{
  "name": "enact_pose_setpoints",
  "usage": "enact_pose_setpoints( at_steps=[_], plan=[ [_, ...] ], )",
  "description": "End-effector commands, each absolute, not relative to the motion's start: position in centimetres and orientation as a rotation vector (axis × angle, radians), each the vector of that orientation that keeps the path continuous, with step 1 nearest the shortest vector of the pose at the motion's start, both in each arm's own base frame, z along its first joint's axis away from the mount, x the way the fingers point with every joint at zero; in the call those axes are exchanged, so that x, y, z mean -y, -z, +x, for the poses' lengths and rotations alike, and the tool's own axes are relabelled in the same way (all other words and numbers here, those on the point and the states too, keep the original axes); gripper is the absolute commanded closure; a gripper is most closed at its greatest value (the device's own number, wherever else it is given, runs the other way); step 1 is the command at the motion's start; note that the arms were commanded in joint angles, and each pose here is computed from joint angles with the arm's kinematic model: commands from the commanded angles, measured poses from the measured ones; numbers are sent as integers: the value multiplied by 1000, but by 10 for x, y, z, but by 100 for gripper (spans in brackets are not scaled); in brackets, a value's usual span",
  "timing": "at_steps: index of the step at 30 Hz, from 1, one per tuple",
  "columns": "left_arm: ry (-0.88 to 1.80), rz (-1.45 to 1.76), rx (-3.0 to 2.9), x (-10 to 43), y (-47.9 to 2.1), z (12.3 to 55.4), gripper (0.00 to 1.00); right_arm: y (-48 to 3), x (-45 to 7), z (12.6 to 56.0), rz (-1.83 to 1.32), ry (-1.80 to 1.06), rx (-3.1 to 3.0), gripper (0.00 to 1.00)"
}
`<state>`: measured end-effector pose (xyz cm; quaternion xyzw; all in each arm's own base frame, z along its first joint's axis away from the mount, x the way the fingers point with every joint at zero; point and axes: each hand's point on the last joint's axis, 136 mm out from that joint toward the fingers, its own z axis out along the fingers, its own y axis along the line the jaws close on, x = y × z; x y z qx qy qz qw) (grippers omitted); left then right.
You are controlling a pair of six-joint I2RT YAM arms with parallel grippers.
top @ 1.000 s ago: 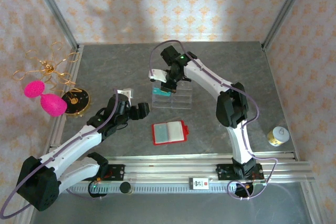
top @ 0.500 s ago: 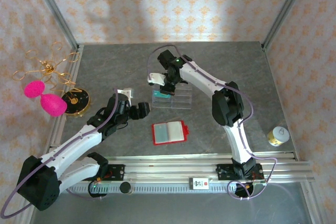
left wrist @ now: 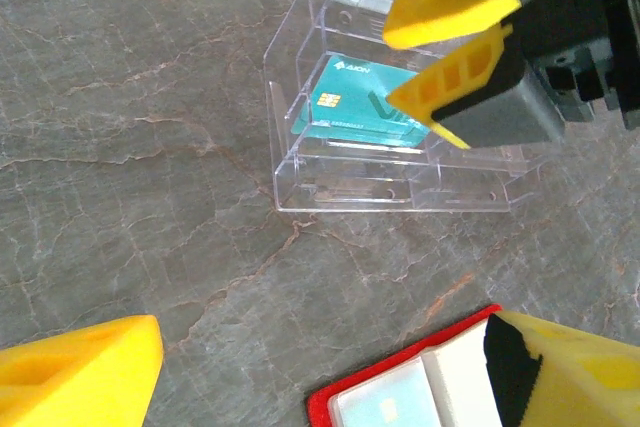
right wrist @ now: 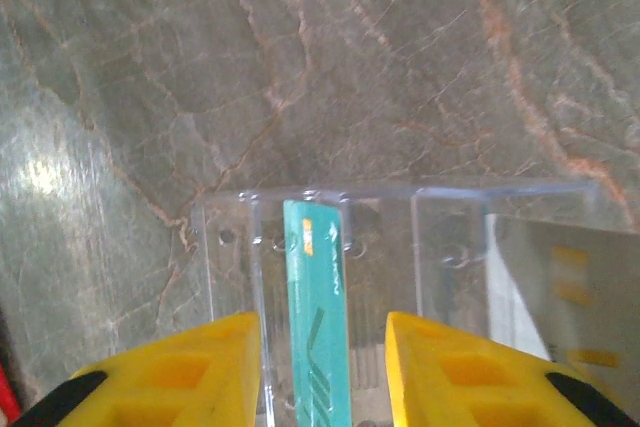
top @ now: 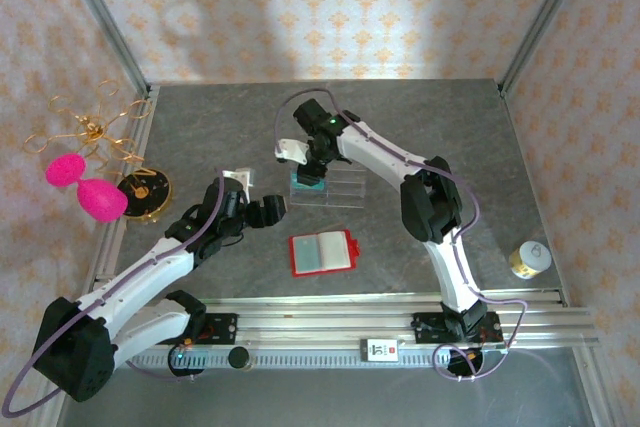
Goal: Take the credit cards out of the card holder
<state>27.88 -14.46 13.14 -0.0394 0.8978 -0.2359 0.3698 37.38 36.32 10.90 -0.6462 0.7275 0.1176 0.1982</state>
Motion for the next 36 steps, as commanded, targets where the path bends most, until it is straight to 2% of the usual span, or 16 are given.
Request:
enact_pose_setpoints(
  at_steps=[1, 4, 7, 10, 13, 18, 23, 36],
  plan=[
    [656, -120, -2259, 146, -138, 280, 15, -175, -377, 383, -1612, -376, -1956, 63],
    [691, -162, -2223, 146, -141, 280, 15, -202, -378, 380, -1445, -436, -1956, 61],
    [761, -207, -2172, 148, -145, 278, 15, -236, -373, 379, -1133, -543, -1946, 60],
    [816, -227, -2142, 149, -144, 274, 15, -239, -364, 359, -858, -723, -2019, 59],
    [830, -243, -2167, 149, -134, 267, 15, -205, -358, 320, -786, -775, -2147, 59],
    [860, -256, -2213, 150, -116, 257, 19, -119, -345, 254, -812, -552, -2397, 60],
    [901, -299, -2220, 149, -100, 248, 24, -72, -350, 202, -908, -448, -2460, 60],
    [956, -315, -2258, 151, -82, 234, 31, -22, -354, 183, -996, -208, -2475, 57]
  ],
)
